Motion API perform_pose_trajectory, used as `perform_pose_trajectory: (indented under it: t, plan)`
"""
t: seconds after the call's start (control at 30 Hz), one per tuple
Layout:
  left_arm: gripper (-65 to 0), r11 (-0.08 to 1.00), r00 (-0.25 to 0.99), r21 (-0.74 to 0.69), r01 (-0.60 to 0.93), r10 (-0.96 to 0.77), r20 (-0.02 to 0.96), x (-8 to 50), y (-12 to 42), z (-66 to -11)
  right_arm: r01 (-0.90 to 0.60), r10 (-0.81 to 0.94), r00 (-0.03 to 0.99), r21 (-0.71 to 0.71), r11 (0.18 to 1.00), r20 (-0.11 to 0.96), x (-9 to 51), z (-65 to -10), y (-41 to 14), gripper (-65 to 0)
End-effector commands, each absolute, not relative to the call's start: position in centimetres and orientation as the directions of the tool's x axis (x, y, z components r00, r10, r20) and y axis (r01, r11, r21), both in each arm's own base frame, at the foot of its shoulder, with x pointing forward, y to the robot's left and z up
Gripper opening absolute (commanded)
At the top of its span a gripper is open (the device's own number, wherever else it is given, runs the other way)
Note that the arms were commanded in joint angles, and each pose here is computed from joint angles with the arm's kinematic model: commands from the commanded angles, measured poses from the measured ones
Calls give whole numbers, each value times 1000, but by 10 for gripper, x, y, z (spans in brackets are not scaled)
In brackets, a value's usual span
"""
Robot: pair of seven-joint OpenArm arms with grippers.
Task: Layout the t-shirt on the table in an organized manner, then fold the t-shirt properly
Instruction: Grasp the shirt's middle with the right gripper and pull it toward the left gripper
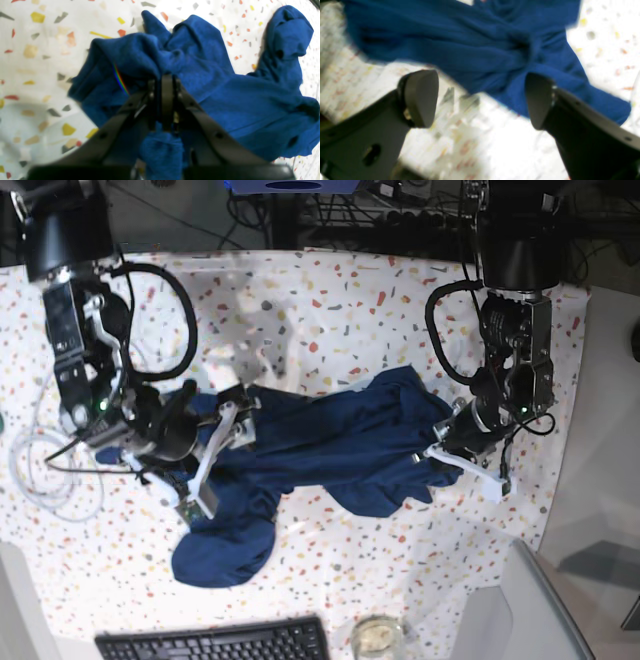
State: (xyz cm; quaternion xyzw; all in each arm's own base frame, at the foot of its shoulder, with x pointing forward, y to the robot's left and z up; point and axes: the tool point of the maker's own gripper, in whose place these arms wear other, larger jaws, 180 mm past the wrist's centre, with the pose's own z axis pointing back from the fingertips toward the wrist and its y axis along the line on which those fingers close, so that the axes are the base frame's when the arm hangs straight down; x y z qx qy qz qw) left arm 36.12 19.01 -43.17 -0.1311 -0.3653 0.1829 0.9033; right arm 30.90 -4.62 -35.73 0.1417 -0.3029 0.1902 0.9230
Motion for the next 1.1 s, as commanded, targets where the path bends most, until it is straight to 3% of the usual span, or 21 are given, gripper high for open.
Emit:
perform_pose_trajectory:
  t: [0.0, 0.23, 0.47, 0.7, 0.97, 1.03, 1.07]
  plan:
    - [-650, 901, 632, -372, -221, 423, 650, 372, 196, -417, -445, 250, 735, 169, 879, 631, 302, -352, -37, -135]
    - [-650, 907, 682, -337, -251, 413, 603, 336, 204, -445, -358, 39, 765, 374, 855, 643, 275, -388, 17, -135]
    - [-650, 908, 700, -331, -256, 410, 584, 323, 202, -454, -355, 45, 782, 386, 851, 621, 283, -429, 31, -134]
    - [-650, 907, 711, -327, -265, 413, 569, 313, 202, -461, -356, 11, 763, 407, 842, 646, 297, -421, 45, -134]
    - [-650, 907, 719, -323, -270, 413, 559, 306, 202, -465, -339, 31, 800, 409, 847, 599, 311, -442, 52, -138]
    - [-650, 907, 719, -323, -270, 413, 559, 306, 202, -465, -336, 34, 805, 407, 849, 593, 314, -444, 52, -192]
    - [-650, 907, 719, -323, -270, 413, 559, 306, 202, -465, -335, 36, 806, 406, 850, 590, 316, -445, 52, -255]
